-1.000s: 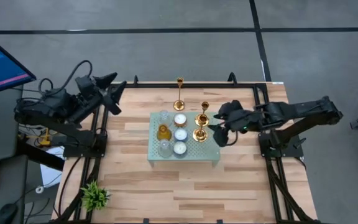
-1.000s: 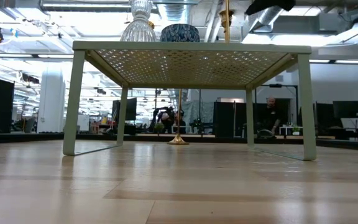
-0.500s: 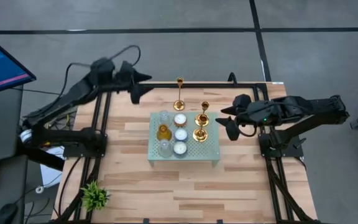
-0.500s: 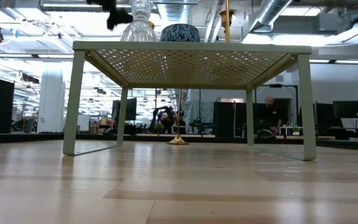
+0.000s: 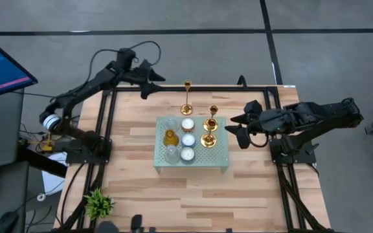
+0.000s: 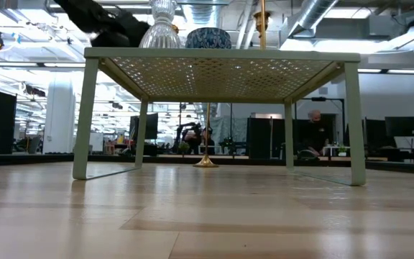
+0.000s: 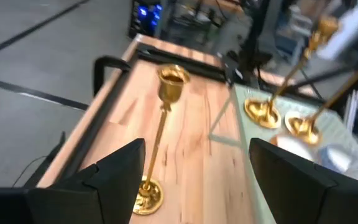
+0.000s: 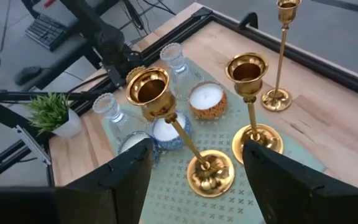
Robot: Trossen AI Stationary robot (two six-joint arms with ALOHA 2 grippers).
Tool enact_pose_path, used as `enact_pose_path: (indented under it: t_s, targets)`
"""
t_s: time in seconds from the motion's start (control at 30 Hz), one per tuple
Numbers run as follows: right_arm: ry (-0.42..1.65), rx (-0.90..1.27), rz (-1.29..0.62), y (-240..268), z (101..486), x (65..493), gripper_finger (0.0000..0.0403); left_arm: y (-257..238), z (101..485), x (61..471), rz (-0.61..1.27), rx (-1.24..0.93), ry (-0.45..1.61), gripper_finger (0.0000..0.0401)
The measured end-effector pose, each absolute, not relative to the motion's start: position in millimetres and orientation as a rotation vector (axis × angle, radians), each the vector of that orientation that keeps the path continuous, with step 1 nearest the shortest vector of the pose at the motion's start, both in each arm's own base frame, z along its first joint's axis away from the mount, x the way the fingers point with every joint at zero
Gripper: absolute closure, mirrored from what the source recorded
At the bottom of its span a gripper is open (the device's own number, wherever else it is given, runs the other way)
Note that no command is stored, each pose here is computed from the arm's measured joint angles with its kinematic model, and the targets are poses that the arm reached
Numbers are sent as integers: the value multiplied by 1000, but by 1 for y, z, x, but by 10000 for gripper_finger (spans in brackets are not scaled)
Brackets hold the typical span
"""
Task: Pick & Place candle stick holders
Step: Align the gold candle holder with the other blue scented candle on the shelf
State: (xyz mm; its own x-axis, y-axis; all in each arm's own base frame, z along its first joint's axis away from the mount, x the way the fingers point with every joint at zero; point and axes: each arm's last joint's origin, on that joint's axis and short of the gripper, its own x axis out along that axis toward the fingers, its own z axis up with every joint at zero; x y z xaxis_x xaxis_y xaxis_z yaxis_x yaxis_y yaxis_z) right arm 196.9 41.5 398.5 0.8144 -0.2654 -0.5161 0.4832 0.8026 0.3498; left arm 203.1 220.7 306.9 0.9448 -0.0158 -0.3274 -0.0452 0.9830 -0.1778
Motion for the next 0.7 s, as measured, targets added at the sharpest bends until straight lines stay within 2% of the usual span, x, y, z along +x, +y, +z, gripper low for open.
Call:
enact_pose_path:
  t_s: [0.3,0.7]
  targets:
    - [451,570,-438,41,399,197,163,235,268,230,-63,-109,397,112]
    - [435,590,-469,39,399,197,163,243,226,272,-141,-63,364,112]
